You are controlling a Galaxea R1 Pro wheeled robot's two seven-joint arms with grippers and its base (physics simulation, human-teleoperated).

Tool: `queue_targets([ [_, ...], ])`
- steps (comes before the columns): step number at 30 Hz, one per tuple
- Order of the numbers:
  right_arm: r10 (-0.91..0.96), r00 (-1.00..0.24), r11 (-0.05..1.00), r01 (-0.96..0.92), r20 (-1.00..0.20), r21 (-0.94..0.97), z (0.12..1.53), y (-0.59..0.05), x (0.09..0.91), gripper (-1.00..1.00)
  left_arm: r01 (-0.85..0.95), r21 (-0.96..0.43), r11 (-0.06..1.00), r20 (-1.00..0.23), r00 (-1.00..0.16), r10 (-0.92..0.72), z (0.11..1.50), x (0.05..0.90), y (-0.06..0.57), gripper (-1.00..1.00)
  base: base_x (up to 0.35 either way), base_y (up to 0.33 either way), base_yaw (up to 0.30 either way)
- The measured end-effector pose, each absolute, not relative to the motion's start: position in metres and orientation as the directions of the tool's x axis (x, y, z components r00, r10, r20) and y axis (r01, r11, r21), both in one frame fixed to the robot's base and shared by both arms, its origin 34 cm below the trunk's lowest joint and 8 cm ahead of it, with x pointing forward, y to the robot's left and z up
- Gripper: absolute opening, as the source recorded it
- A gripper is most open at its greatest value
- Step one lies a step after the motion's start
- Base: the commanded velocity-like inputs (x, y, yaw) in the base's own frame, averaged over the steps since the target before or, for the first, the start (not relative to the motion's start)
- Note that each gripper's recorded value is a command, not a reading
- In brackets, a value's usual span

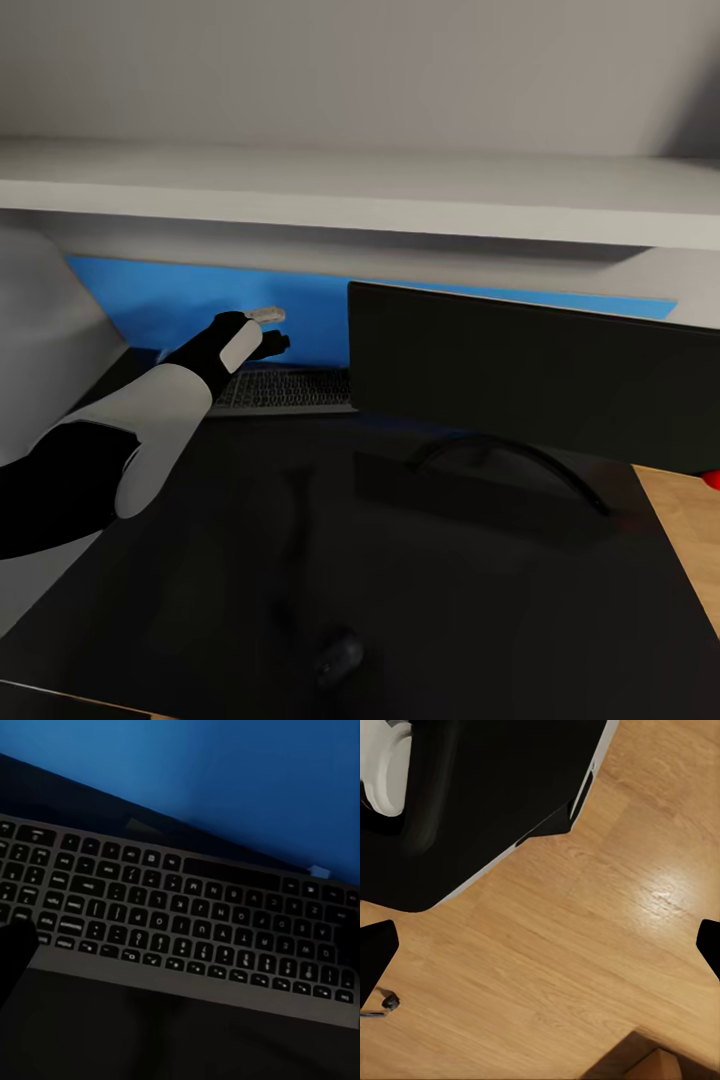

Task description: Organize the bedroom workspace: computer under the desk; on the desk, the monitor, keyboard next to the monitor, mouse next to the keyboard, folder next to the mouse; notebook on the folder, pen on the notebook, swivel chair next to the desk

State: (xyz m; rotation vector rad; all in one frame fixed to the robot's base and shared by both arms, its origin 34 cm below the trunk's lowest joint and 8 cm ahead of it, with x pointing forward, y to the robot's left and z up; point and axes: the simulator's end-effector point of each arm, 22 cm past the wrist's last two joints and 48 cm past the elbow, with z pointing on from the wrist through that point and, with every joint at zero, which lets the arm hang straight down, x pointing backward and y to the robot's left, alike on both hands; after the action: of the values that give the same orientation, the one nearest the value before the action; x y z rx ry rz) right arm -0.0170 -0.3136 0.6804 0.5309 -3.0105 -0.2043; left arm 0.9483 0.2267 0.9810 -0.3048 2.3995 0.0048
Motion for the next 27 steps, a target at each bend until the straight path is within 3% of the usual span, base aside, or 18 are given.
queue_targets([
  [27,-0.346,-0.933,0.931,-0.329,0.099,0.158,0.687,-0.315,-0.033,1.00,-0.214,-0.059,0.975,-0.642,-0.739,-0.201,0.948,0.950,0.227,1.00,0.000,0.000,0.000],
])
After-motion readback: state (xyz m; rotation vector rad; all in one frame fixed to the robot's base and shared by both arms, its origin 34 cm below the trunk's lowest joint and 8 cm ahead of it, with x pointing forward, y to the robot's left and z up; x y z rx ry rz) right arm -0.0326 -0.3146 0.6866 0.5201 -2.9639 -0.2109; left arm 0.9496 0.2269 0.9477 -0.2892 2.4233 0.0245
